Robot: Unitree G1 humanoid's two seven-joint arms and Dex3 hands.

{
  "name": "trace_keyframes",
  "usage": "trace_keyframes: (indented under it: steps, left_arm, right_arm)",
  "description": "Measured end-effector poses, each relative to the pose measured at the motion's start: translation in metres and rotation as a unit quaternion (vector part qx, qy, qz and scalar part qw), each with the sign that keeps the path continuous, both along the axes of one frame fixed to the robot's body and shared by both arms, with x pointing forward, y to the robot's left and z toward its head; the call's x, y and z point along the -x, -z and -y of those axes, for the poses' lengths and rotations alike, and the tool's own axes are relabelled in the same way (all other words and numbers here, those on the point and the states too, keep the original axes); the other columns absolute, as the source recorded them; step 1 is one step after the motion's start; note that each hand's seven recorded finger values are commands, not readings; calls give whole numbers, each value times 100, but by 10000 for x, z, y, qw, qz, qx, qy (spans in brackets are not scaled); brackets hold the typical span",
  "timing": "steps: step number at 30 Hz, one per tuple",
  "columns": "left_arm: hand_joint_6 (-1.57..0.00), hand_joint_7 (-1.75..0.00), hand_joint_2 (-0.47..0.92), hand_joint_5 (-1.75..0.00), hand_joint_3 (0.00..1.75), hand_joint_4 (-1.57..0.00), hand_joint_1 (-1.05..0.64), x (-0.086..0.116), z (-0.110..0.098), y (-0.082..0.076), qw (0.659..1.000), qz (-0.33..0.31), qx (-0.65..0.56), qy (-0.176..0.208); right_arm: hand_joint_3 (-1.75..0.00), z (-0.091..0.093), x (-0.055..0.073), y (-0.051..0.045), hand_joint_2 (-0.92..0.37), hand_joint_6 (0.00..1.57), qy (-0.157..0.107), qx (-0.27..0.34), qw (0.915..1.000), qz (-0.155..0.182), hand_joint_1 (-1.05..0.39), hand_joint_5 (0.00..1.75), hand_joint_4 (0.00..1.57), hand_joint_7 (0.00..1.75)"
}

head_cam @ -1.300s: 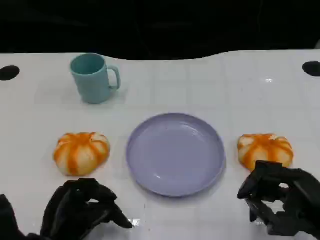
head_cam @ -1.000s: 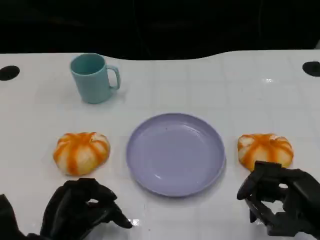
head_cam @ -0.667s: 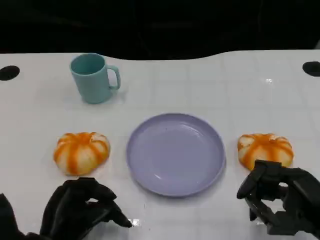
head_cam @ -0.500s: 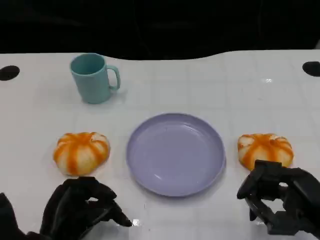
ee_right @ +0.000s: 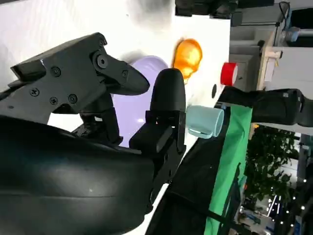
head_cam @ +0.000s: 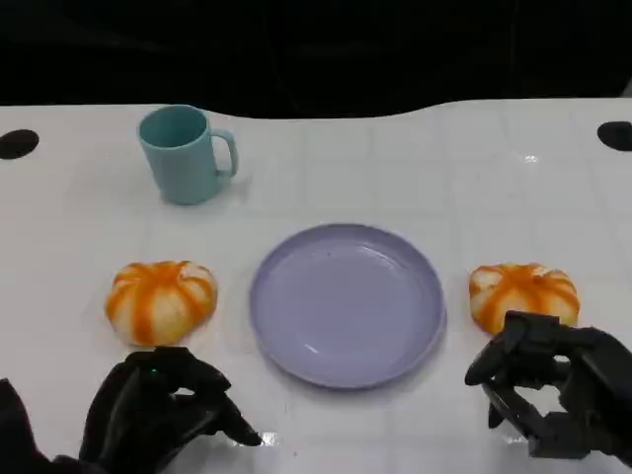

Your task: Grasp the bread from the table and place it into the plate.

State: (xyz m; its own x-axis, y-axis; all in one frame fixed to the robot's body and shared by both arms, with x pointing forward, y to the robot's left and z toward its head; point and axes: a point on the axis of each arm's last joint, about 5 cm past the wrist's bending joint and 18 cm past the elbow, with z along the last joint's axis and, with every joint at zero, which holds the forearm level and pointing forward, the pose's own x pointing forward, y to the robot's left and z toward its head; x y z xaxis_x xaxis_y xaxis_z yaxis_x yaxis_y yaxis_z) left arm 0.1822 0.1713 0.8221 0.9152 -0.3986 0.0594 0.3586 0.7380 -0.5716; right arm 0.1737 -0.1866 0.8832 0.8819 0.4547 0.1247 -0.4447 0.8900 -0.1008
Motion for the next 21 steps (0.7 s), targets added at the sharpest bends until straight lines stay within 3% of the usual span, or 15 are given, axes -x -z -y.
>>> trace_keyframes:
  steps: [3,7,11,14,17,21]
  left_arm:
    - [-157,-21,56,-49,0,-157,-99,0,0,0,10000,1,-2,1]
    - [-157,-21,57,-49,0,-157,-99,-2,0,0,10000,3,-4,0]
    - [-157,-21,57,-49,0,-157,-100,-7,2,2,10000,8,-8,-6]
    - [-157,-21,57,-49,0,-157,-100,-8,2,3,10000,8,-9,-5]
    - [-157,-21,57,-49,0,-157,-100,-9,2,2,10000,12,-11,-6]
    - [-157,-21,57,-49,0,-157,-99,-8,2,2,10000,13,-10,-5]
  right_arm:
    - [-63,12,-1,-12,-76,73,17,-69,9999,83,-10,124,60,72]
    - [-55,18,-38,-63,-78,69,34,-61,9987,511,-14,114,56,65]
    - [-44,21,-77,-98,-80,64,32,22,9973,731,-23,96,54,53]
    - [-19,39,-95,-108,-90,62,45,217,9961,859,-31,80,50,38]
    - [-10,70,-118,-131,-92,58,80,579,9918,1134,-38,71,44,29]
    - [-6,133,-159,-170,-92,55,211,1169,9799,1602,-41,58,40,16]
